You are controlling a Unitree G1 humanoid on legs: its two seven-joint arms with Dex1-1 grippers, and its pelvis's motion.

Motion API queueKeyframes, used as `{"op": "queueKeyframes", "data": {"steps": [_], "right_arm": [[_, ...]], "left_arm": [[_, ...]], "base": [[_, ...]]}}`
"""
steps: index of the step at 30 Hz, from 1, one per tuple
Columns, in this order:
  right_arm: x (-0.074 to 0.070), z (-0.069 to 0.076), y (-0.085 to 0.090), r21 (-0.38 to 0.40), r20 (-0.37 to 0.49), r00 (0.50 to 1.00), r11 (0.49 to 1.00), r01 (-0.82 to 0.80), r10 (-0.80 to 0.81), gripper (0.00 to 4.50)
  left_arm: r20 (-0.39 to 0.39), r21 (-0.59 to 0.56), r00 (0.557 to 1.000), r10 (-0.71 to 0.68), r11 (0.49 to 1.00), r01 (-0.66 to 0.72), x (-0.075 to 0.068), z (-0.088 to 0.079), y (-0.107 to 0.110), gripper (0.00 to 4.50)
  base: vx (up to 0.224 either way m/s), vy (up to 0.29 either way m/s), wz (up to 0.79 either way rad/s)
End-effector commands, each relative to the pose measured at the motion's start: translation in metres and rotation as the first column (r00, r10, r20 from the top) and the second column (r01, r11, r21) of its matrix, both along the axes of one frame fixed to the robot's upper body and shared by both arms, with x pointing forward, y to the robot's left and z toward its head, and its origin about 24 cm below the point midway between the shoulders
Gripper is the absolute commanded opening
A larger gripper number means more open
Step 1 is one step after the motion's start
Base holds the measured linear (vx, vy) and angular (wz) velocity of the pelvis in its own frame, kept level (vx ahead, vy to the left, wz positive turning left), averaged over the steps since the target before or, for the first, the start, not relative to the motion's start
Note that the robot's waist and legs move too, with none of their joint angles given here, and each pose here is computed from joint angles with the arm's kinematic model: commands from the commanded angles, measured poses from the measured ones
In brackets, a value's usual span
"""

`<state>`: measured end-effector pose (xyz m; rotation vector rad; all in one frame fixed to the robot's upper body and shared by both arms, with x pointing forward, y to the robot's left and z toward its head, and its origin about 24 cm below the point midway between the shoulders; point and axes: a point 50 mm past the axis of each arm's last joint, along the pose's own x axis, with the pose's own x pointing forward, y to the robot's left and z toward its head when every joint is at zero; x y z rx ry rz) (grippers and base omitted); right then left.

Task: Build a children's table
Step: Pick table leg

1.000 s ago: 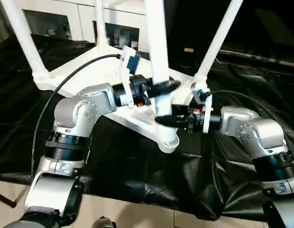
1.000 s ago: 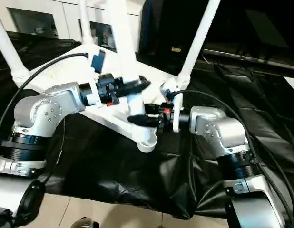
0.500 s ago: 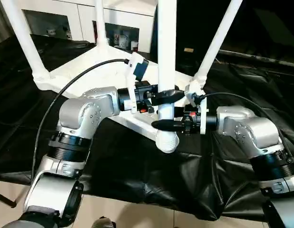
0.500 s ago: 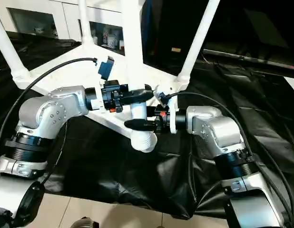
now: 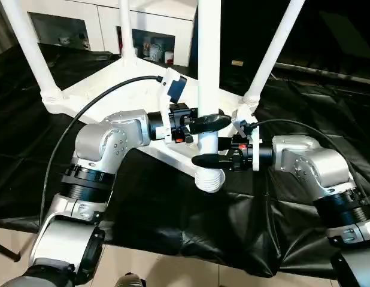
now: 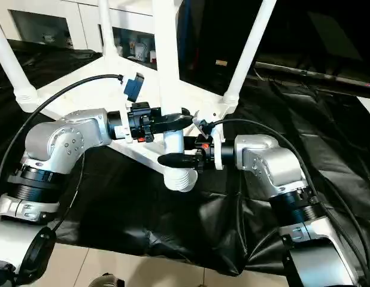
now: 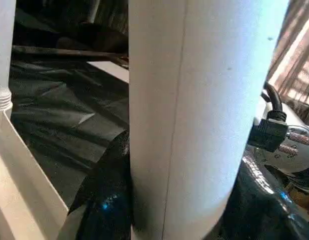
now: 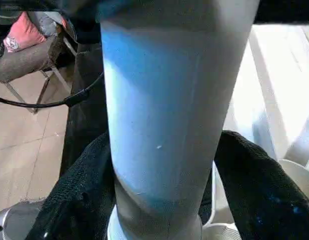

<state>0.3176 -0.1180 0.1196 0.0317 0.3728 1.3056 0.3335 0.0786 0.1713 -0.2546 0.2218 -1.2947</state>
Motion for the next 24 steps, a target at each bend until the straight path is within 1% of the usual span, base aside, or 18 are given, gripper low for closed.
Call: {"op": "queueKeyframes", "data": {"steps": [1, 6, 7, 8, 10, 12, 15, 16, 17, 22, 23, 24], "right_arm": [[0.001, -0.0008, -0.0006, -0.011, -0.004, 1.0, 1.0, 0.001, -0.001, 3.04], [0.0011, -0.0022, 0.0019, 0.005, -0.013, 1.0, 1.0, 0.003, -0.003, 3.04], [0.0013, -0.0024, 0.0022, 0.007, -0.014, 1.0, 1.0, 0.003, -0.003, 2.75], [0.0015, -0.0025, 0.0023, 0.007, -0.014, 1.0, 1.0, 0.004, -0.004, 2.68], [0.0019, -0.0026, 0.0026, 0.009, -0.013, 1.0, 1.0, 0.006, -0.006, 2.68], [0.0024, -0.0022, 0.0028, 0.014, -0.014, 1.0, 1.0, 0.007, -0.006, 2.31], [0.003, -0.0019, 0.0026, 0.017, -0.013, 1.0, 1.0, 0.009, -0.008, 2.13], [0.0032, -0.0018, 0.0024, 0.018, -0.012, 1.0, 1.0, 0.009, -0.009, 2.01], [0.0032, -0.0018, 0.0024, 0.018, -0.012, 1.0, 1.0, 0.009, -0.009, 1.95], [0.0031, -0.0014, 0.0017, 0.022, -0.01, 1.0, 1.0, 0.011, -0.011, 1.9], [0.0032, -0.0014, 0.0018, 0.023, -0.01, 1.0, 1.0, 0.012, -0.011, 1.89], [0.0033, -0.0013, 0.0019, 0.025, -0.009, 1.0, 1.0, 0.013, -0.012, 1.88]], "left_arm": [[0.065, -0.015, 0.997, -0.041, 0.999, 0.042, -0.0002, 0.0171, -0.0081, 1.89], [0.067, -0.023, 0.997, -0.047, 0.999, 0.049, -0.001, 0.0184, -0.0094, 1.89], [0.067, -0.024, 0.997, -0.047, 0.999, 0.049, -0.0009, 0.0186, -0.0095, 1.89], [0.067, -0.024, 0.997, -0.047, 0.999, 0.049, -0.0007, 0.0187, -0.0095, 1.89], [0.069, -0.025, 0.997, -0.047, 0.999, 0.049, -0.0007, 0.019, -0.0094, 1.89], [0.07, -0.028, 0.996, -0.048, 0.998, 0.05, -0.0007, 0.0196, -0.0093, 1.89], [0.07, -0.03, 0.996, -0.047, 0.998, 0.049, -0.0002, 0.0199, -0.0092, 1.89], [0.07, -0.031, 0.996, -0.047, 0.998, 0.049, -0.0001, 0.0199, -0.0092, 1.89], [0.07, -0.031, 0.996, -0.047, 0.998, 0.049, -0.0001, 0.0199, -0.0092, 1.89], [0.079, -0.028, 0.996, -0.039, 0.999, 0.041, 0.0002, 0.0194, -0.0092, 1.89], [0.068, -0.031, 0.997, -0.034, 0.999, 0.036, 0.0008, 0.0192, -0.0091, 2.45], [0.045, -0.037, 0.999, -0.029, 0.999, 0.03, 0.0016, 0.0189, -0.0089, 2.59]], "base": [[0.0, 0.0, 0.0], [0.0, 0.0, 0.0], [0.0, 0.0, 0.0], [0.0, 0.0, 0.0], [0.0, 0.0, 0.0], [0.0, 0.0, 0.0], [0.0, 0.0, 0.0], [0.0, 0.0, 0.0], [0.0, 0.0, 0.0], [0.0, 0.0, 0.0], [0.0, 0.0, 0.0], [0.0, 0.0, 0.0]]}}
